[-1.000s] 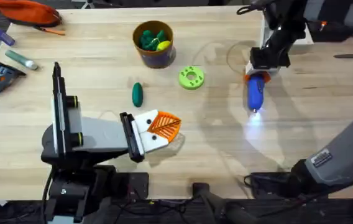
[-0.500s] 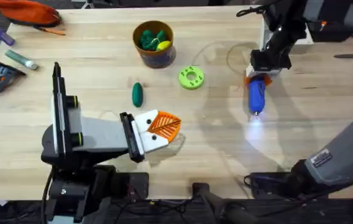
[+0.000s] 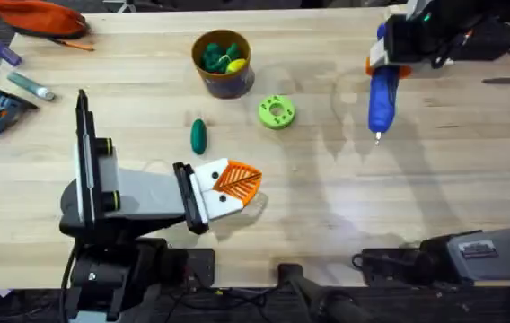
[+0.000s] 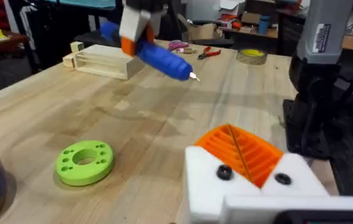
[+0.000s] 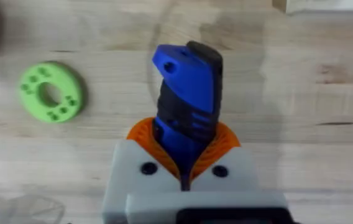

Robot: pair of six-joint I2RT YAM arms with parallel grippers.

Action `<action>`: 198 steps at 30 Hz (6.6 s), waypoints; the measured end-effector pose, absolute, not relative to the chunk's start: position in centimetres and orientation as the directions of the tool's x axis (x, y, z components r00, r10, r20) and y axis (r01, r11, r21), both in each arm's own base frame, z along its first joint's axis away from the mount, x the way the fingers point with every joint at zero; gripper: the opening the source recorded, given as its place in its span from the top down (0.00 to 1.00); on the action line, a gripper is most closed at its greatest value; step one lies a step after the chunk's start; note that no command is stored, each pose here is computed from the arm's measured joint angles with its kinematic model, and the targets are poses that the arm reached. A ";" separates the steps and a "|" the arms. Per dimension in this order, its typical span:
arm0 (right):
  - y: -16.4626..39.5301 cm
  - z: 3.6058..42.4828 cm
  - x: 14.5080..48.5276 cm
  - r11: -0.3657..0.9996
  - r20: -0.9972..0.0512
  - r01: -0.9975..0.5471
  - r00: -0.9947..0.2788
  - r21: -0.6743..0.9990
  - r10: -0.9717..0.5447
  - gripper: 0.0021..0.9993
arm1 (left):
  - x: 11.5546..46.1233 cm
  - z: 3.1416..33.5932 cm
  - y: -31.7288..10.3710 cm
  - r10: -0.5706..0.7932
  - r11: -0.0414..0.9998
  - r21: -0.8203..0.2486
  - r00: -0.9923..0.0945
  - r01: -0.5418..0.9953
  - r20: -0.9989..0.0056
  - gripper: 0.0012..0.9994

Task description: Pick up the gripper from the table and insert it into the empty holder that is missing its gripper. Then pick up a screw, insert it into the mounting hole, and use the screwdriver to tighten it. Finally, clean up the table by picking up the vegetable and placing it into the bucket.

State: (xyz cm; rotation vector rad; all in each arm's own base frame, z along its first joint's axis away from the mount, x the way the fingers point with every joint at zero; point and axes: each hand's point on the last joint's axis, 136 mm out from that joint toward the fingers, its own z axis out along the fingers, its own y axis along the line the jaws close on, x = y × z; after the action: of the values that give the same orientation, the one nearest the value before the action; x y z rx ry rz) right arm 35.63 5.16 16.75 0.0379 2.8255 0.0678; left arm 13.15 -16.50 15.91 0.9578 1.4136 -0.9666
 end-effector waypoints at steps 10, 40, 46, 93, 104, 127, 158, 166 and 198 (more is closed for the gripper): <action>8.3 25.8 33.8 0.991 -0.547 -0.098 -0.837 0.096 -0.029 0.98 | 13.1 15.9 -16.5 0.030 0.335 -0.039 -0.052 0.941 -0.998 0.99; 20.4 39.3 26.8 0.502 -0.894 -0.823 -0.405 0.265 -0.193 0.98 | 13.1 15.9 -16.5 0.030 0.336 -0.039 -0.052 0.941 -0.998 0.99; 21.6 41.0 25.9 0.386 -0.942 -0.904 -0.273 0.183 -0.193 0.98 | 13.1 15.9 -16.5 0.030 0.335 -0.039 -0.052 0.941 -0.998 0.99; 26.8 34.0 24.4 -0.138 -0.987 -0.980 -0.128 0.141 -0.099 0.98 | 13.1 15.9 -16.5 0.030 0.336 -0.039 -0.052 0.941 -0.998 0.99; 25.4 35.3 22.0 -0.128 -0.989 -0.984 -0.113 0.125 -0.099 0.98 | 13.2 15.9 -16.5 0.030 0.336 -0.039 -0.052 0.941 -0.998 0.99; 26.3 34.1 20.2 -0.250 -0.989 -0.960 0.142 -0.129 -0.034 0.98 | 13.2 15.9 -16.5 0.030 0.336 -0.039 -0.052 0.941 -0.998 0.99; 27.2 36.3 27.5 0.114 -0.995 -0.991 0.067 -0.075 -0.073 0.98 | 13.2 15.9 -16.5 0.031 0.336 -0.039 -0.052 0.941 -0.998 0.99; 28.5 36.6 27.2 0.088 -0.993 -0.989 0.116 -0.116 -0.005 0.98 | 13.2 15.9 -16.5 0.031 0.337 -0.039 -0.052 0.941 -0.998 0.99; 31.8 37.3 20.8 -0.137 -0.990 -0.987 0.074 -0.090 0.116 0.98 | 13.2 15.9 -16.5 0.031 0.337 -0.039 -0.052 0.941 -0.998 0.99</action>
State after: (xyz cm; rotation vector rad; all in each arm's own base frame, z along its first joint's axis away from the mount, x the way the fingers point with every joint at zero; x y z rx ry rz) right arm 20.79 31.76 37.33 -1.2660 0.9963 1.3005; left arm 13.17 -16.49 15.90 0.9571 1.4140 -0.9652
